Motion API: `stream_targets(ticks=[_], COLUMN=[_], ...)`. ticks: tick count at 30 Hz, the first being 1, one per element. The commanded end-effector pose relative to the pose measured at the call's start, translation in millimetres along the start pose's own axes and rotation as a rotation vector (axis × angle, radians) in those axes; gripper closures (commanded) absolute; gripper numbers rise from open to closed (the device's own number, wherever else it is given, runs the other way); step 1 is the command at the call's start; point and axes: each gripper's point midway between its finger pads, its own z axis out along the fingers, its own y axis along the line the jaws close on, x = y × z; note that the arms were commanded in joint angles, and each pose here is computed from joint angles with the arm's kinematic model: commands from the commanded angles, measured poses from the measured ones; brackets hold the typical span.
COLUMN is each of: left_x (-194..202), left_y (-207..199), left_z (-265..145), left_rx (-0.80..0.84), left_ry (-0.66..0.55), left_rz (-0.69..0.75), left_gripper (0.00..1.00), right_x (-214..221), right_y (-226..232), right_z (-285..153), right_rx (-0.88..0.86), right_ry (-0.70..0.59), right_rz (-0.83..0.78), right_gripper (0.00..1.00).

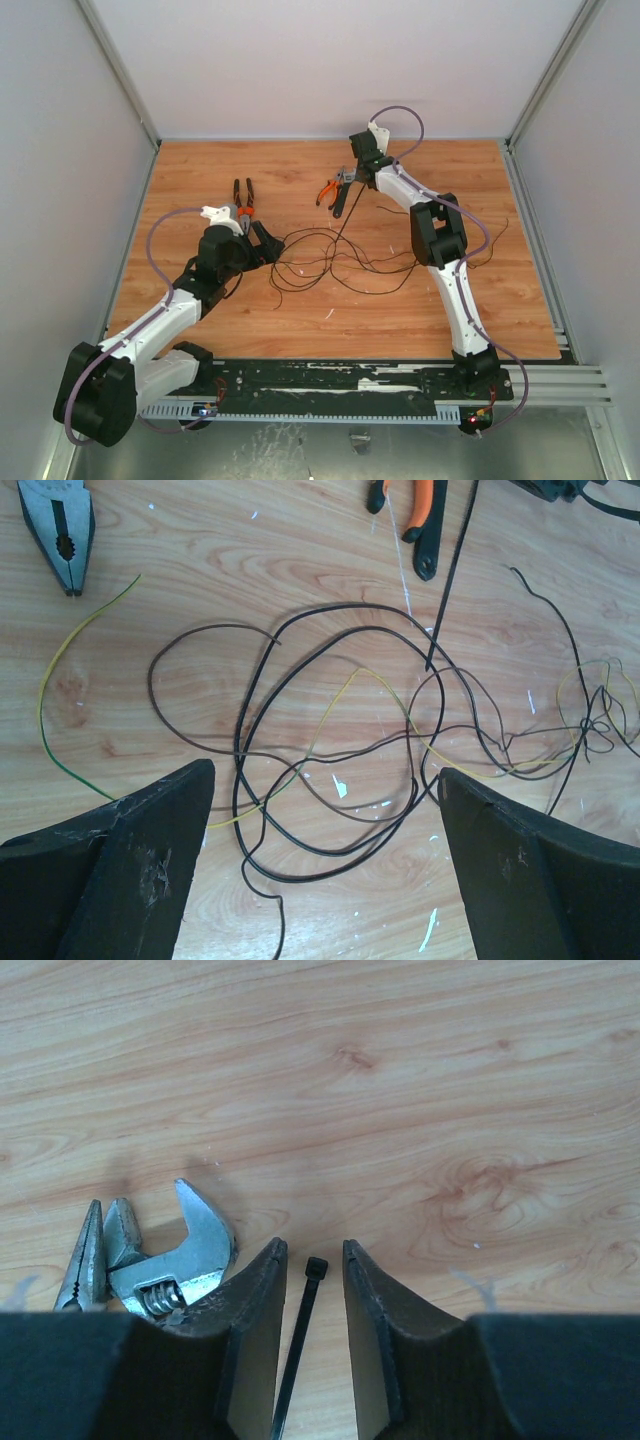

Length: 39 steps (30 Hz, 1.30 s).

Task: Zip-tie the wires
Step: Pick up the ribbon at the center of the board.

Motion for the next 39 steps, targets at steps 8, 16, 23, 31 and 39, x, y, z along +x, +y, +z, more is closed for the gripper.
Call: stream_targets(ticks=[8, 16, 23, 31, 39], left_x=[-14, -12, -11, -12, -13], left_y=[-8, -7, -6, -7, -8], left_z=[0, 0, 1, 0, 0], left_rx=[0.031, 0.029, 0.029, 0.031, 0.033], left_ry=[-0.038, -0.035, -0.033, -0.036, -0.036], left_rz=[0.013, 0.013, 0.013, 0.012, 0.013], left_gripper=[0.02, 0.02, 0.02, 0.02, 0.02], right_x=[26, 33, 34, 35, 33], right_y=[-5, -4, -3, -4, -3], right_z=[2, -2, -5, -6, -4], right_rx=[0.046, 0.040, 0.041, 0.045, 0.045], right_ry=[0.037, 0.047, 0.052, 0.052, 0.046], right_rz=[-0.022, -0.007, 0.004, 0.002, -0.008], right_gripper=[0.74, 0.74, 0.75, 0.81, 0.88])
